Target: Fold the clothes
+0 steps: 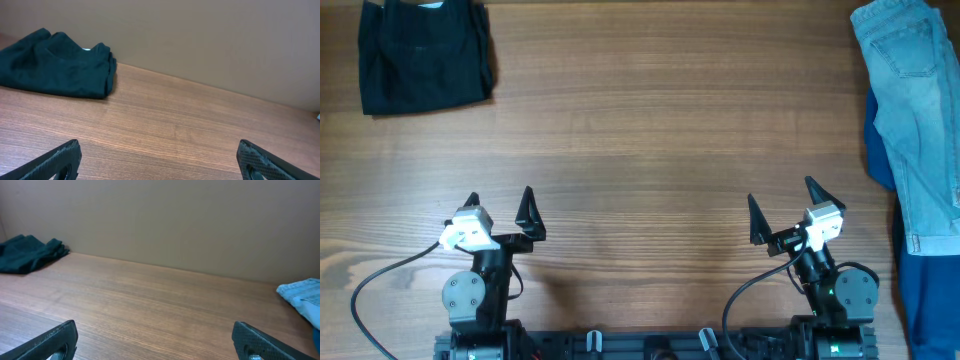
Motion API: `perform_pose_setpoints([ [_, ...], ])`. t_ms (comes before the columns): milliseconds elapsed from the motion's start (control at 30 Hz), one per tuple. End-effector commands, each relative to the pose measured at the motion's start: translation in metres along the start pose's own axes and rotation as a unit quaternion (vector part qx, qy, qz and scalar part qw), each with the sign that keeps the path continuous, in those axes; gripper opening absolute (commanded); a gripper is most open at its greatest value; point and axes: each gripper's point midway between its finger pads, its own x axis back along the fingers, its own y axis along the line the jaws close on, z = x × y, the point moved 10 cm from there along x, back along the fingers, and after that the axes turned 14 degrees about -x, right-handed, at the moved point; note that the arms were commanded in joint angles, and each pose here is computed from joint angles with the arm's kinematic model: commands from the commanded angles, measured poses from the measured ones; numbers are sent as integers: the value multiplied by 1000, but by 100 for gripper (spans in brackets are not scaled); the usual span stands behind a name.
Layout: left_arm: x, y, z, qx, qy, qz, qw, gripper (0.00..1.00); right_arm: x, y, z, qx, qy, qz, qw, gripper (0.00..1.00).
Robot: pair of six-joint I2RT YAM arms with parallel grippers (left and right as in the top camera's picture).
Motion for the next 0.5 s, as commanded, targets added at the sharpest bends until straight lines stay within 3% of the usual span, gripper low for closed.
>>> perform_pose_setpoints([
  [0,0,1,1,6,-1,-4,1000,100,0,-2,-1,15,-7,13,1000,100],
  [467,0,1,0,4,-3,-2,1000,100,3,9,-24,-19,-58,-38,997,100],
])
